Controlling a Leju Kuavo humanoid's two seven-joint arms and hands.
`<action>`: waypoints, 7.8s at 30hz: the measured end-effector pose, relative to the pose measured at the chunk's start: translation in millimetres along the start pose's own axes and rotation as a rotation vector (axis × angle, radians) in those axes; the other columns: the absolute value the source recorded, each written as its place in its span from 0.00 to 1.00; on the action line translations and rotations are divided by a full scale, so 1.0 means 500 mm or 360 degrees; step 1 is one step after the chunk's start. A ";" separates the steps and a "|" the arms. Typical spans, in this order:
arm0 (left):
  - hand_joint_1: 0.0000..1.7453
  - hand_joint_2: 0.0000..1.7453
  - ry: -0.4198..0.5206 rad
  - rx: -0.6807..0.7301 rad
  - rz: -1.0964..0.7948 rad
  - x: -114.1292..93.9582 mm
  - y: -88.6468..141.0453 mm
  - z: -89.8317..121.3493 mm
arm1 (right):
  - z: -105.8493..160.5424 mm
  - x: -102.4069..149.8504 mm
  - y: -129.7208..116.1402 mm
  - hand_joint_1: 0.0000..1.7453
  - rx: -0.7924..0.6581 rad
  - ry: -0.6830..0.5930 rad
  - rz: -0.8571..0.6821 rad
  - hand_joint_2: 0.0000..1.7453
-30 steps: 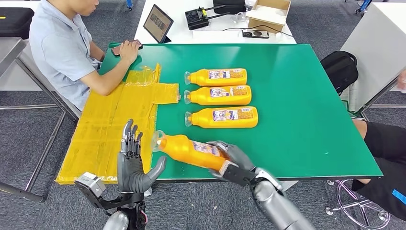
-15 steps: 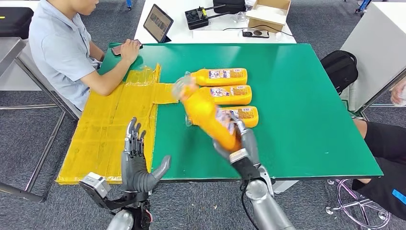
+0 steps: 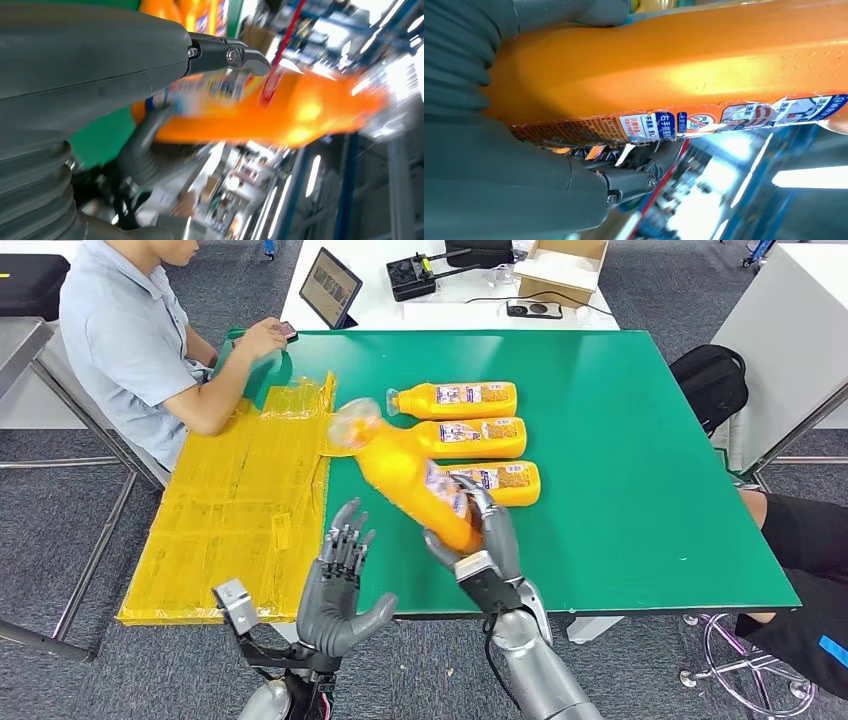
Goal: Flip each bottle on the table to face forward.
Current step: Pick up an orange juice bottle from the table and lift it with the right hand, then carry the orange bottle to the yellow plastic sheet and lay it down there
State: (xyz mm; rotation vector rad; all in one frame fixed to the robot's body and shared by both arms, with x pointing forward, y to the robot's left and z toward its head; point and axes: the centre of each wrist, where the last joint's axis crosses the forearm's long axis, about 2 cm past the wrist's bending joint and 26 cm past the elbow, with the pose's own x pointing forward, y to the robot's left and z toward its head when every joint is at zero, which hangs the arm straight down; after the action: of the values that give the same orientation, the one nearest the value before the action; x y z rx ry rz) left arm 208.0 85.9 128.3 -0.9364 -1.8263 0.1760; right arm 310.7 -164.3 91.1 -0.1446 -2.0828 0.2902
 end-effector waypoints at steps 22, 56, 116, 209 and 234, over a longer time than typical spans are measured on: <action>0.00 0.00 -0.0001 0.0191 -0.0135 -0.005 0.028 0.001 | 0.036 0.059 0.134 1.00 0.0426 -0.0113 -0.0205 1.00; 0.00 0.00 -0.0195 0.0141 -0.0742 0.017 0.021 -0.015 | 0.052 0.075 0.154 0.78 0.0510 -0.0069 -0.0310 1.00; 0.00 1.00 -0.0004 0.0212 -0.0687 -0.002 0.017 -0.009 | 0.043 0.077 0.127 0.56 0.0397 0.0006 -0.0383 1.00; 1.00 1.00 0.0032 0.0186 -0.0262 0.012 0.030 -0.024 | 0.076 0.075 0.144 0.00 0.0526 -0.0213 -0.0115 0.00; 1.00 1.00 0.0028 0.0569 -0.1843 0.060 0.229 -0.060 | 0.048 0.170 0.081 0.00 -0.0021 -0.0524 -0.0100 0.00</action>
State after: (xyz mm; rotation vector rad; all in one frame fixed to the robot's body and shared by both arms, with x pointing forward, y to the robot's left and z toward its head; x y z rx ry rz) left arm 287.5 175.6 105.2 0.4269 -1.9540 -0.2273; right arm 246.4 -110.2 139.7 -0.0404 -2.4110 0.2767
